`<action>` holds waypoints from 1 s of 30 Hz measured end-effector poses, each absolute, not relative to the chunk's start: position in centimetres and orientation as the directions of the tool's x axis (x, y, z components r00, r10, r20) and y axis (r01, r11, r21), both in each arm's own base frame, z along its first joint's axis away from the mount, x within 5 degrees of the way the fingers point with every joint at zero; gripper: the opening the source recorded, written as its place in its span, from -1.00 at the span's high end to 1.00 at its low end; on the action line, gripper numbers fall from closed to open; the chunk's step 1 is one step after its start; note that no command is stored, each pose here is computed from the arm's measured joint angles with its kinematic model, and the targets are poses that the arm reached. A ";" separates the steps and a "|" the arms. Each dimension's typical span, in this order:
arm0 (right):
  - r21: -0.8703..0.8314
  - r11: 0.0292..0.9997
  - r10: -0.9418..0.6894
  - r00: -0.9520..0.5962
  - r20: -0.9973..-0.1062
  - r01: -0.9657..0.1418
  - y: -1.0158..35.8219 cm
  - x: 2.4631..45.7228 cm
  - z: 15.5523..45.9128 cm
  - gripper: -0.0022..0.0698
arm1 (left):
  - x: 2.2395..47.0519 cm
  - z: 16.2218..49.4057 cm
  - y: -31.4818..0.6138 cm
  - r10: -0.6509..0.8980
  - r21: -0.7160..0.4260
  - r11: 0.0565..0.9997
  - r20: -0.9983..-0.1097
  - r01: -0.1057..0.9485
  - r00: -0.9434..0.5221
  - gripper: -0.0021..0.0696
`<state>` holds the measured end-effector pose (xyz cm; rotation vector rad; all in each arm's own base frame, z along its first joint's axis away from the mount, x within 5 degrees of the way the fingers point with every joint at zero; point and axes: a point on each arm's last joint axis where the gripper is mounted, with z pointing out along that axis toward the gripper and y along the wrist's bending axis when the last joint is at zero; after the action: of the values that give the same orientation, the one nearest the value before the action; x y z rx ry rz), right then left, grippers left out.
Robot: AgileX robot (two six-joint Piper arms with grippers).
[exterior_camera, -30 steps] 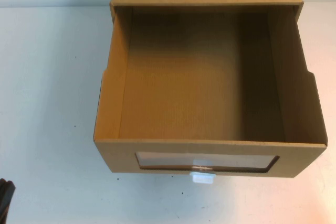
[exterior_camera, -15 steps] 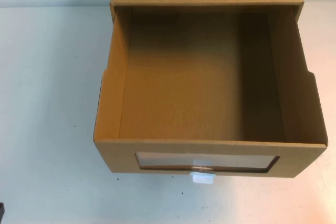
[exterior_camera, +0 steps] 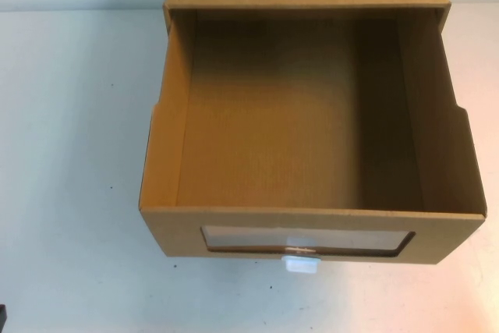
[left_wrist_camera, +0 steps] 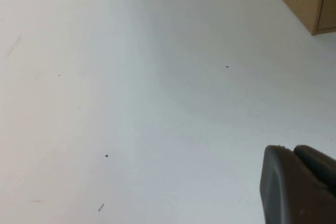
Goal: Open the shoe box
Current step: 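Pull the top drawer of the cardboard box fully open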
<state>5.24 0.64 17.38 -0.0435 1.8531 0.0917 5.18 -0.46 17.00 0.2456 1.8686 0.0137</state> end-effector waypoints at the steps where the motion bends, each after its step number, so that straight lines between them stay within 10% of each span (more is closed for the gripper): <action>1: 0.041 0.996 0.017 -0.281 -0.960 -0.077 0.6 5.2 17.4 0.98 | 5.2 17.0 -0.5 0.176 0.133 0.978 -0.942 0.162 -0.287 0.96; 30: 0.040 0.996 0.017 -0.281 -0.960 -0.078 0.6 5.2 17.4 0.98 | 5.2 17.0 -0.3 0.170 0.135 0.981 -0.942 0.138 -0.291 0.96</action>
<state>5.24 0.64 17.38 -0.0440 1.8531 0.0913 5.19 -0.32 17.00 0.2234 1.8714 0.0326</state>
